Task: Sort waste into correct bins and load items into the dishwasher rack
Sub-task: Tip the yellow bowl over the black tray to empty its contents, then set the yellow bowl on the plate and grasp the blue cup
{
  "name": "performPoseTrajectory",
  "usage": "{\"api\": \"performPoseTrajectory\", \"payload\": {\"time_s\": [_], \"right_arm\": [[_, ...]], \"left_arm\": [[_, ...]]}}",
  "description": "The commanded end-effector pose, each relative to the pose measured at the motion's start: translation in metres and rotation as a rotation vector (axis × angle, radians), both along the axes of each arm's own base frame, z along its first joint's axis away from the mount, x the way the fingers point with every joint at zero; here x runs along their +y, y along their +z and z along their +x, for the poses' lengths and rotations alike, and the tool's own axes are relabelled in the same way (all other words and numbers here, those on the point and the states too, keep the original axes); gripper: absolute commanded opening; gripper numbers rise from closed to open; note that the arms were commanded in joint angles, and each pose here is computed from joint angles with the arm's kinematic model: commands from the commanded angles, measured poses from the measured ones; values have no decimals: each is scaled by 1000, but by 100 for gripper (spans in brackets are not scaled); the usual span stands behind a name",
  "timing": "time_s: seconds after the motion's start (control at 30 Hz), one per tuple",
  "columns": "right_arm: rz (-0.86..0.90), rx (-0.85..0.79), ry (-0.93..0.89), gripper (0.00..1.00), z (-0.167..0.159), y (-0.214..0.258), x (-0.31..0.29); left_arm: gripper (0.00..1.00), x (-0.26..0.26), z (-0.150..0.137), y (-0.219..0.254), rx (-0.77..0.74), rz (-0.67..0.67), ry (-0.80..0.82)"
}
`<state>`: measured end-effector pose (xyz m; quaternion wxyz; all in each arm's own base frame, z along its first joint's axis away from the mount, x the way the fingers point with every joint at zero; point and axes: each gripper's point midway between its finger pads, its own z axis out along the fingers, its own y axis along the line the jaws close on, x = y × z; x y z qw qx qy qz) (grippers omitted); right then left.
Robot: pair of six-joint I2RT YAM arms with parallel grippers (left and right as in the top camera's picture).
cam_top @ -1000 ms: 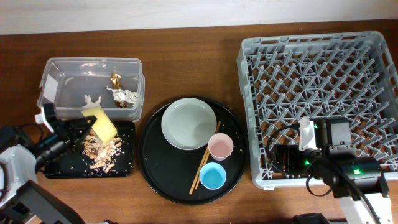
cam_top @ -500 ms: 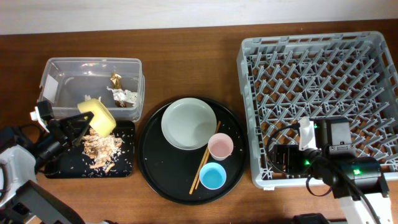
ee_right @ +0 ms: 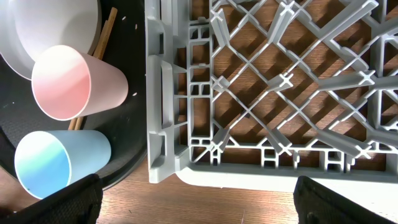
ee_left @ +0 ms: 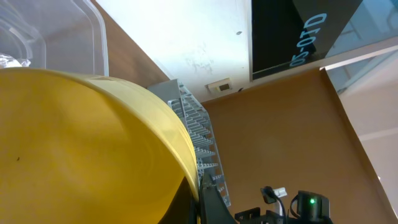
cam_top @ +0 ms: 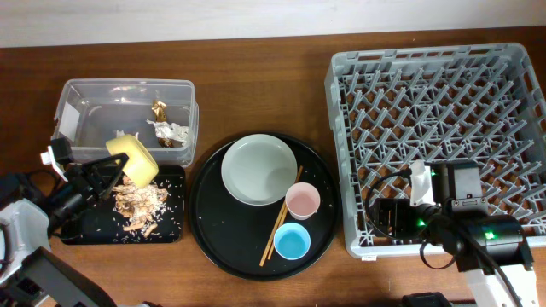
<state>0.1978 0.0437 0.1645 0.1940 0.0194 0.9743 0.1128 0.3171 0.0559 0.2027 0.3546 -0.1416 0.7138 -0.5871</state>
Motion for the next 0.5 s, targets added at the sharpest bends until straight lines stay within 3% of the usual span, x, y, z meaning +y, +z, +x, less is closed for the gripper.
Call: {"api": "performPoseTrajectory", "payload": {"time_s": [0.0, 0.1, 0.2, 0.33, 0.4, 0.47], "right_arm": [[-6, 6, -4, 99, 3, 2, 0], [-8, 45, -3, 99, -1, -3, -1], [-8, 39, -4, 99, -3, 4, -1], [-5, -7, -4, 99, 3, 20, 0], [-5, -2, -4, 99, 2, 19, 0], [-6, -3, -4, 99, 2, 19, 0]], "left_arm": [[0, 2, 1, 7, -31, -8, 4], [0, -9, 1, 8, -19, -15, -29], [0, -47, 1, 0, 17, 84, -143], [0, -115, 3, -18, 100, 349, -364], [0, -153, 10, -31, 137, 569, -458], [0, -186, 18, -38, 80, 733, -508]]}}
